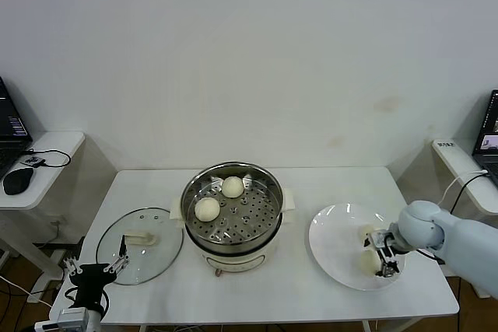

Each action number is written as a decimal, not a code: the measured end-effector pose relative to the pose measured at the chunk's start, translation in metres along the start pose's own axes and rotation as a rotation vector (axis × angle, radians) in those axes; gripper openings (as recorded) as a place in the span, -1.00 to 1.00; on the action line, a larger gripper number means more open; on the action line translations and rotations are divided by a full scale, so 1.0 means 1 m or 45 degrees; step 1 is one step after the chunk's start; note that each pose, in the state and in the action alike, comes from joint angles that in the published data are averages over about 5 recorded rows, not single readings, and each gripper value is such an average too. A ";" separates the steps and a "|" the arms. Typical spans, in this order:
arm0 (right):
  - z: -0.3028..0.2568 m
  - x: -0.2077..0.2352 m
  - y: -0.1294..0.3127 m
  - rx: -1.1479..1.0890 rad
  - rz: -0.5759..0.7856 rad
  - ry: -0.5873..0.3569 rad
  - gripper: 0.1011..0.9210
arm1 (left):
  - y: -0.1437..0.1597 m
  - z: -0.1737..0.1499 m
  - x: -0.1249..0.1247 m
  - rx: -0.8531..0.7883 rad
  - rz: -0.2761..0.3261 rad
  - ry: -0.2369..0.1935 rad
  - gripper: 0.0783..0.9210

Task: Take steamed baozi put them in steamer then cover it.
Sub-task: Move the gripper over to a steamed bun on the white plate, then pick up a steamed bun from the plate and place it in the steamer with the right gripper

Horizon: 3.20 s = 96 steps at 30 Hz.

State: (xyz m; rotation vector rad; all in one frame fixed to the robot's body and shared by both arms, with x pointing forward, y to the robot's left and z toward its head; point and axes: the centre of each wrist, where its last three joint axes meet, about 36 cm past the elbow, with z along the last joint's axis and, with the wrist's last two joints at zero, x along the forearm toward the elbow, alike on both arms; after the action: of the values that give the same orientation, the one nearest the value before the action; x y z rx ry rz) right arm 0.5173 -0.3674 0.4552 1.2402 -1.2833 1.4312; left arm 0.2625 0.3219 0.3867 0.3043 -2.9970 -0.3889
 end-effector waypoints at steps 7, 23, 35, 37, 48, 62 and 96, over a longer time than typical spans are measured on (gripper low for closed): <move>0.000 -0.001 -0.001 -0.015 -0.012 0.006 0.29 | 0.001 0.001 0.001 -0.002 -0.005 0.003 0.77; -0.013 0.054 -0.025 -0.022 0.003 -0.072 0.22 | 0.002 -0.007 -0.002 -0.003 -0.005 -0.021 0.77; -0.051 0.173 -0.098 0.035 0.215 -0.180 0.22 | 0.003 -0.012 -0.001 -0.001 0.007 -0.036 0.77; -0.067 0.191 -0.110 0.066 0.248 -0.200 0.23 | 0.003 -0.013 -0.001 -0.003 0.008 -0.038 0.77; -0.182 0.224 -0.142 0.339 0.272 -0.315 0.24 | 0.008 -0.021 0.002 -0.008 -0.015 -0.053 0.77; -0.284 0.171 -0.148 0.809 0.147 -0.356 0.23 | 0.018 -0.035 0.010 0.006 -0.071 -0.086 0.77; -0.346 0.113 -0.141 1.399 0.037 -0.356 0.40 | 0.019 -0.041 0.016 0.032 -0.100 -0.104 0.77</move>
State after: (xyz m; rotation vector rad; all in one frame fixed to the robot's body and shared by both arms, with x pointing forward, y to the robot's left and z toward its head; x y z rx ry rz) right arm 0.5876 -0.0098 0.5940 2.1753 -0.6093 2.1334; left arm 0.2492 0.3263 0.4322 0.4191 -3.0793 -0.3803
